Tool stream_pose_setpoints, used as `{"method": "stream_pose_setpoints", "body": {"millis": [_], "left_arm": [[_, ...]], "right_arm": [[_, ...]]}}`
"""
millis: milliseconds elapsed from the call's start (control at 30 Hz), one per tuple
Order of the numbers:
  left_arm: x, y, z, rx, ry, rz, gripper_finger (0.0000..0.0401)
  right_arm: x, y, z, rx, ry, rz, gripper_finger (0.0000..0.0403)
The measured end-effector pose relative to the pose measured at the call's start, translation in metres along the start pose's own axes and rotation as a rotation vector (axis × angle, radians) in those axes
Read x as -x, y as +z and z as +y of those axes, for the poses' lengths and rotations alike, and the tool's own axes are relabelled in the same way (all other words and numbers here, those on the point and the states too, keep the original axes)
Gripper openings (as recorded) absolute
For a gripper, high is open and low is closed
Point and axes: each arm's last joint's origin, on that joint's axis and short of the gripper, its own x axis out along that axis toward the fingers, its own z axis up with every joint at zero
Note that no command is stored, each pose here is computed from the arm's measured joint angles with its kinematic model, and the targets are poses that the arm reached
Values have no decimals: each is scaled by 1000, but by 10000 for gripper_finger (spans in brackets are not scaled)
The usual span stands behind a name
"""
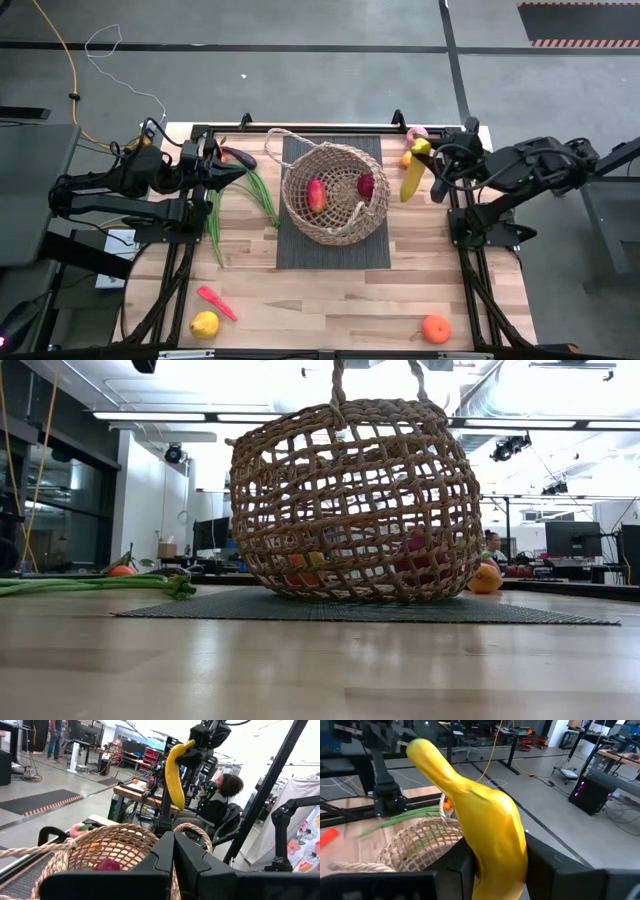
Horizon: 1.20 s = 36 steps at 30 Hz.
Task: Build produce basket
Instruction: Put the banana into the woven basket
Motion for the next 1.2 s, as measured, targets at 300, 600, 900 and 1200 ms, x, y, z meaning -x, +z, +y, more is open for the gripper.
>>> {"method": "stream_pose_setpoints", "body": {"millis": [300,600,900,1200], "left_arm": [[0,0,0,0,1,0,0],[0,0,0,0,1,0,0],[0,0,0,-27,1,0,0],[0,0,0,-27,1,0,0]], "right_arm": [[0,2,0,-1,12,-13,115],[-63,33,28,89,-7,-160,115],[-166,24,54,6,135,-11,115],[-228,-11,87,-305,237,220,115]]}}
